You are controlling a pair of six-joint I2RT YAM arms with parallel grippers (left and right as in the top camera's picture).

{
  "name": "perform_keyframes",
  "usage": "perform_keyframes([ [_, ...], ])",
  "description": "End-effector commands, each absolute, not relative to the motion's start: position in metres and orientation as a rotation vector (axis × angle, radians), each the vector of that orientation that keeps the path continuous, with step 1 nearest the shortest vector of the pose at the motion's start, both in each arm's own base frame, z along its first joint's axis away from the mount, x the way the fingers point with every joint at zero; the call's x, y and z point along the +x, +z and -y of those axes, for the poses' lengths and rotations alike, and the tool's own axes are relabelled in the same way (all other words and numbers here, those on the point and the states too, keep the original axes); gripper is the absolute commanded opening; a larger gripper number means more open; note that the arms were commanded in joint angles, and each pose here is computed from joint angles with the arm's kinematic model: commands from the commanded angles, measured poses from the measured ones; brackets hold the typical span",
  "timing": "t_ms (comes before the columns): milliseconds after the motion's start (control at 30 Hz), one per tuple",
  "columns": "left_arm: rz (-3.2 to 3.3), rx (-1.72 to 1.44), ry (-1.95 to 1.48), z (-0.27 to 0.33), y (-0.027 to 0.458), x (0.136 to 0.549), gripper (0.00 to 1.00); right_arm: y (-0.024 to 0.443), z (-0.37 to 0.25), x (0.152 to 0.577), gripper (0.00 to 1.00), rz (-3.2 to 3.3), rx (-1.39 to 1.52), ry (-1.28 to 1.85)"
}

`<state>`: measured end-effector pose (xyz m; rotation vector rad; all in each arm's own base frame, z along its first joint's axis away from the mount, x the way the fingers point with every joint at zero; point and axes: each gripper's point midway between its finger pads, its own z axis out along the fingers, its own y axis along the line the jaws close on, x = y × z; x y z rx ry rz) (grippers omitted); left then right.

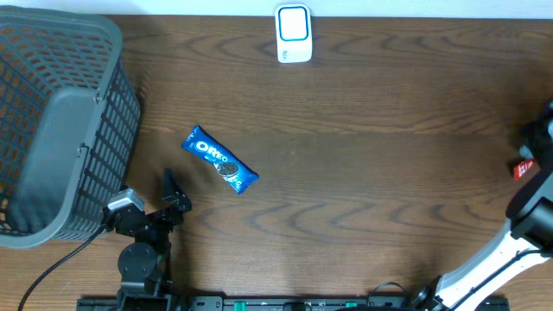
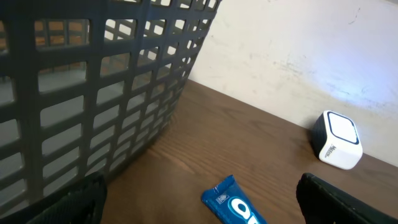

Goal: Scan the item barcode
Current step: 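Move the Listerine bottle to the right table edge and release, then reach the right gripper over to the blue Oreo pack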

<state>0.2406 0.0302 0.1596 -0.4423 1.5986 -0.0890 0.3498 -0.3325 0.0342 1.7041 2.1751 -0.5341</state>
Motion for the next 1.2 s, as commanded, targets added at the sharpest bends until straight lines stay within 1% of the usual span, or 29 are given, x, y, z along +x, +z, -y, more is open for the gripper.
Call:
perform_keyframes([
  [0,-1.640,-0.442,-0.071,-0.031,0.143,0.241,0.98,0.035,0.340,0.343,0.43,-2.187,1.696,-0.483],
  [33,-1.640,-0.442,-0.071,-0.031,0.143,0.241,0.98,0.034,0.341,0.342,0.49,-2.184,1.703,-0.464],
  [67,-1.640,-0.442,-0.071,-0.031,0.143,0.241,0.98,0.036,0.342,0.343,0.61,-2.179,1.708,-0.430],
  [100,-1.640,-0.442,-0.071,-0.031,0.143,0.241,0.98,0.039,0.341,0.345,0.70,-2.187,1.695,-0.395],
  [233,-1.640,-0.442,-0.071,-0.031,0.143,0.241,0.98,0.065,0.326,0.376,0.86,-2.210,1.564,-0.138],
  [267,-1.640,-0.442,-0.071,-0.031,0.143,0.241,0.98,0.078,0.319,0.387,0.99,-2.209,1.514,-0.068],
  [400,-1.640,-0.442,-0.071,-0.031,0.143,0.241,0.98,0.141,0.277,0.422,0.99,-2.170,1.333,0.166],
  [467,-1.640,-0.442,-0.071,-0.031,0.143,0.241,0.98,0.175,0.241,0.437,0.99,-2.166,1.212,0.298],
  [533,-1.640,-0.442,-0.071,-0.031,0.143,0.241,0.98,0.202,0.193,0.446,0.99,-2.193,1.096,0.425],
  [600,-1.640,-0.442,-0.071,-0.031,0.143,0.241,0.98,0.218,0.142,0.448,0.99,-2.251,0.995,0.514],
  [667,-1.640,-0.442,-0.071,-0.031,0.143,0.241,0.98,0.225,0.088,0.449,0.99,-2.328,0.884,0.590],
  [700,-1.640,-0.442,-0.071,-0.031,0.143,0.241,0.98,0.225,0.059,0.450,0.99,-2.377,0.807,0.611],
  [800,-1.640,-0.442,-0.071,-0.031,0.143,0.241,0.98,0.215,-0.027,0.454,0.99,-2.502,0.435,0.627],
  [867,-1.640,-0.442,-0.071,-0.031,0.143,0.241,0.98,0.198,-0.090,0.449,0.99,-2.582,0.169,0.614],
  [1000,-1.640,-0.442,-0.071,-0.031,0.143,0.241,0.98,0.161,-0.179,0.429,0.99,-2.677,-0.182,0.638],
  [1100,-1.640,-0.442,-0.071,-0.031,0.143,0.241,0.98,0.134,-0.247,0.402,0.99,-2.737,-0.372,0.835],
  [1167,-1.640,-0.442,-0.071,-0.031,0.143,0.241,0.98,0.114,-0.291,0.381,0.99,-2.734,-0.552,0.990],
])
